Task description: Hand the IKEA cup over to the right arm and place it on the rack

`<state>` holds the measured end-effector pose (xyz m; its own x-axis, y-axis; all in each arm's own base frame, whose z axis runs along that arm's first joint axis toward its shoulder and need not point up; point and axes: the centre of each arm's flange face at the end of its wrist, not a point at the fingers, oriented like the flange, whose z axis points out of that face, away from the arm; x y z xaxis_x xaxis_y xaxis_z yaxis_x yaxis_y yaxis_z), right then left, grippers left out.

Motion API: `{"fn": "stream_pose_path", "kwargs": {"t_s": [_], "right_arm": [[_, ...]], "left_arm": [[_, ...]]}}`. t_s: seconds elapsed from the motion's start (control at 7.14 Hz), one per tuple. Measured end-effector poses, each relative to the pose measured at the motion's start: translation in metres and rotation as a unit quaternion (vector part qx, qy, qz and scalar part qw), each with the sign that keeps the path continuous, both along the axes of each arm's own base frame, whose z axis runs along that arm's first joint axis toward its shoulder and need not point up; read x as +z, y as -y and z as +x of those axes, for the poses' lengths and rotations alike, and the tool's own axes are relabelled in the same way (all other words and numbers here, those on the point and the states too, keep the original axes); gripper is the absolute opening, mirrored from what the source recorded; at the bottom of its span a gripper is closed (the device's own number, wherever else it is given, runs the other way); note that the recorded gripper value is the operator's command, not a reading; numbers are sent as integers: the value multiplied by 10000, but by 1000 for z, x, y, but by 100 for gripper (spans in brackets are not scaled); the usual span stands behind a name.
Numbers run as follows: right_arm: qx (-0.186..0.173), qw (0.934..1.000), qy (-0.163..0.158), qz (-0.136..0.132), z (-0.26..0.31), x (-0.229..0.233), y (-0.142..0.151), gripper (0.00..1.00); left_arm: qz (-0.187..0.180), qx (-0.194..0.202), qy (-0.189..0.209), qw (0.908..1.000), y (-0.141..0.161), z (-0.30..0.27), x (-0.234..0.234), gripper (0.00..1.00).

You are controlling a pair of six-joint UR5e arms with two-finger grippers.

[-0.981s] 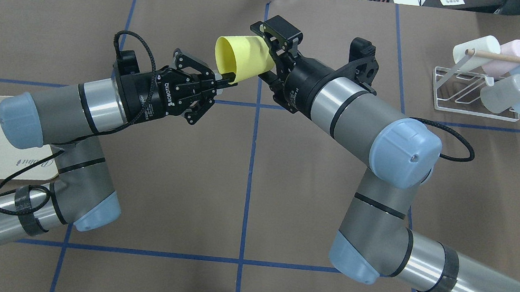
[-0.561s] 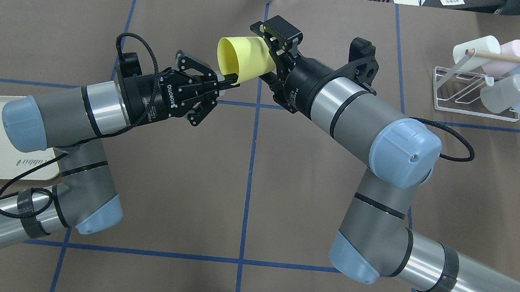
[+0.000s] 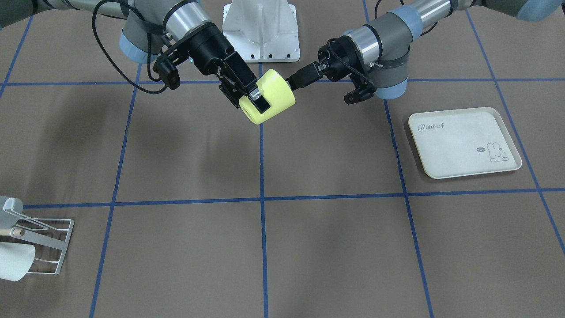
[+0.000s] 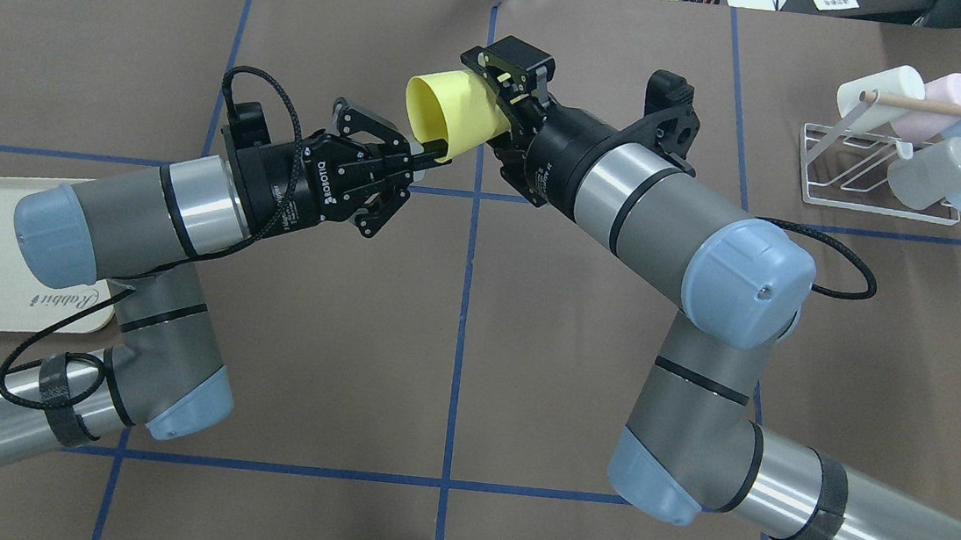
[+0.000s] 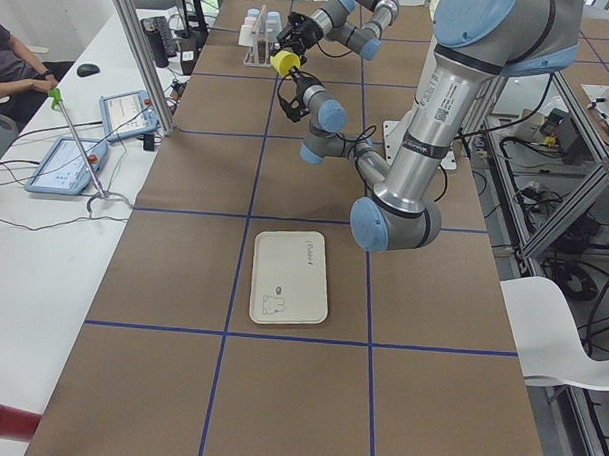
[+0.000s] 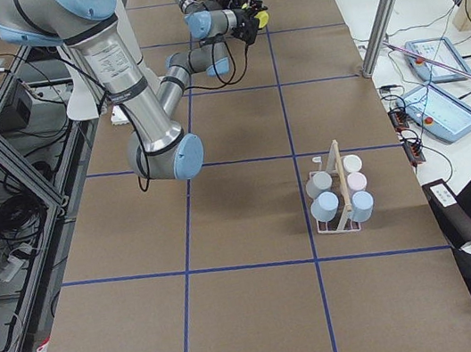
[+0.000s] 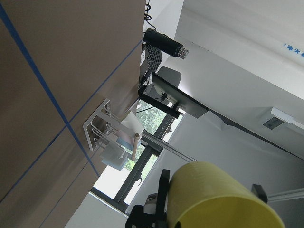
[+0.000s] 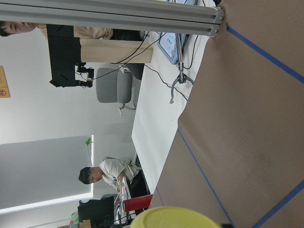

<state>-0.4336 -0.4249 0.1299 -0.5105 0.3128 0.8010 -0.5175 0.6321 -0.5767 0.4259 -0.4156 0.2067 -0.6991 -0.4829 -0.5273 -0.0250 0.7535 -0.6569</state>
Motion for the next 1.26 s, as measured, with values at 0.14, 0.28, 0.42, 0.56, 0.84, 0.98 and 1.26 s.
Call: {"fn": "stream_pose_path", "kwargs": {"t_s": [0.14,0.28,0.42,0.56,0.84,0.98,1.26], "right_arm": [[-10,10000,3,-1,0,0,0,0],[-13,10000,7,2,1,0,0,0],[-8,10000,9,9,2,0,0,0],[5,10000,5,16,3,-1,1,0],[98,9999,-84,29,9,5,9,0],[205,9993,-301,102,13,13,16,0],[480,9912,-1185,335,24,50,32,0]], "left_arm": [[3,-31,5,10000,1,-1,-1,100],[39,-72,20,10000,2,-3,-1,100],[98,-112,45,9999,2,-4,0,100],[132,-131,59,9998,2,-4,1,100],[158,-149,66,9997,2,-5,1,100],[159,-161,79,9997,3,-6,2,100],[338,-318,282,9985,5,-6,6,100]]}}
